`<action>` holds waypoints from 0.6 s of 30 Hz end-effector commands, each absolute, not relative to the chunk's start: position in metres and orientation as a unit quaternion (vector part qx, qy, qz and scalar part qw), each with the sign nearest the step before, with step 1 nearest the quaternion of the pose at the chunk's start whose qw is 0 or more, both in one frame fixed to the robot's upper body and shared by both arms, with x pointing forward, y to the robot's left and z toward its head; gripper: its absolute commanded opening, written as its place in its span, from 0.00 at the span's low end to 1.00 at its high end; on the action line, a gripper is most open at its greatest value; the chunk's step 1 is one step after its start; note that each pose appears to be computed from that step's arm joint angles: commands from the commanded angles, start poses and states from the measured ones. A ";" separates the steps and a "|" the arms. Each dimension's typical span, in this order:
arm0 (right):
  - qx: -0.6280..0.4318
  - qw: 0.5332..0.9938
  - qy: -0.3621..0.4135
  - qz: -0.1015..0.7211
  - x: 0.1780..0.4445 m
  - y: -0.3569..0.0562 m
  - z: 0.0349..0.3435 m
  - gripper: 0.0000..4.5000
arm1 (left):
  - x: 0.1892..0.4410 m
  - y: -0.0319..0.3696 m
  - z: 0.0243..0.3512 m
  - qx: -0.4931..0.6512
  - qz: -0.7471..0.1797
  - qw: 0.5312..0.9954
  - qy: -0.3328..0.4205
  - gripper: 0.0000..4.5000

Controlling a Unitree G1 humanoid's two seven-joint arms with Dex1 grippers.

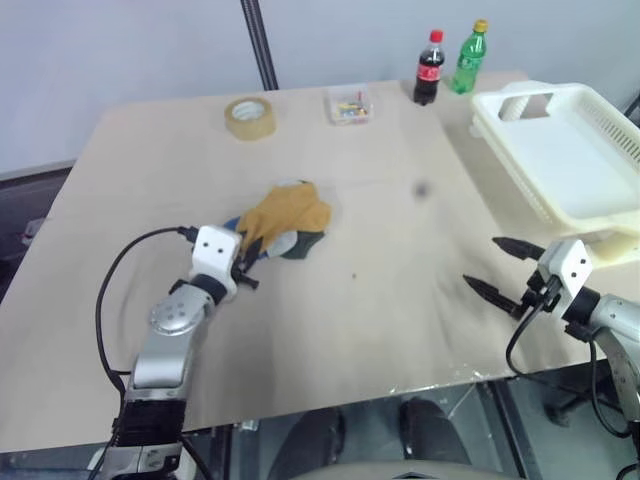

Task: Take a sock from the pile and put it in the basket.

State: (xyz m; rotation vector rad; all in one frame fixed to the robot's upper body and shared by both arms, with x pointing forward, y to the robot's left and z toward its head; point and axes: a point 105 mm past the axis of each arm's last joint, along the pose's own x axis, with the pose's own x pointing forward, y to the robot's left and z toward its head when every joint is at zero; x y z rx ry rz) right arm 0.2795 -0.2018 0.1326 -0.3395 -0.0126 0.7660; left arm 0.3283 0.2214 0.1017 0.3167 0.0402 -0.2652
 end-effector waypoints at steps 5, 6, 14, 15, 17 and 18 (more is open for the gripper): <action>-0.180 0.909 -0.031 0.374 0.285 -0.200 0.144 1.00 | 0.314 0.210 0.118 0.130 -0.151 0.980 -0.014 0.01; -0.180 0.909 -0.031 0.375 0.285 -0.199 0.144 1.00 | 0.311 0.205 0.119 0.120 -0.162 0.979 -0.016 0.01; -0.181 0.909 -0.034 0.374 0.289 -0.198 0.145 1.00 | 0.309 0.132 0.104 0.089 -0.260 0.961 -0.001 0.01; -0.181 0.909 -0.035 0.373 0.289 -0.198 0.145 1.00 | 0.308 0.121 0.100 0.086 -0.279 0.957 0.004 0.01; -0.181 0.910 -0.036 0.370 0.289 -0.199 0.147 1.00 | 0.302 0.094 0.093 0.073 -0.332 0.940 0.015 0.01; -0.181 0.911 -0.037 0.370 0.290 -0.199 0.147 1.00 | 0.298 0.081 0.090 0.070 -0.361 0.930 0.020 0.01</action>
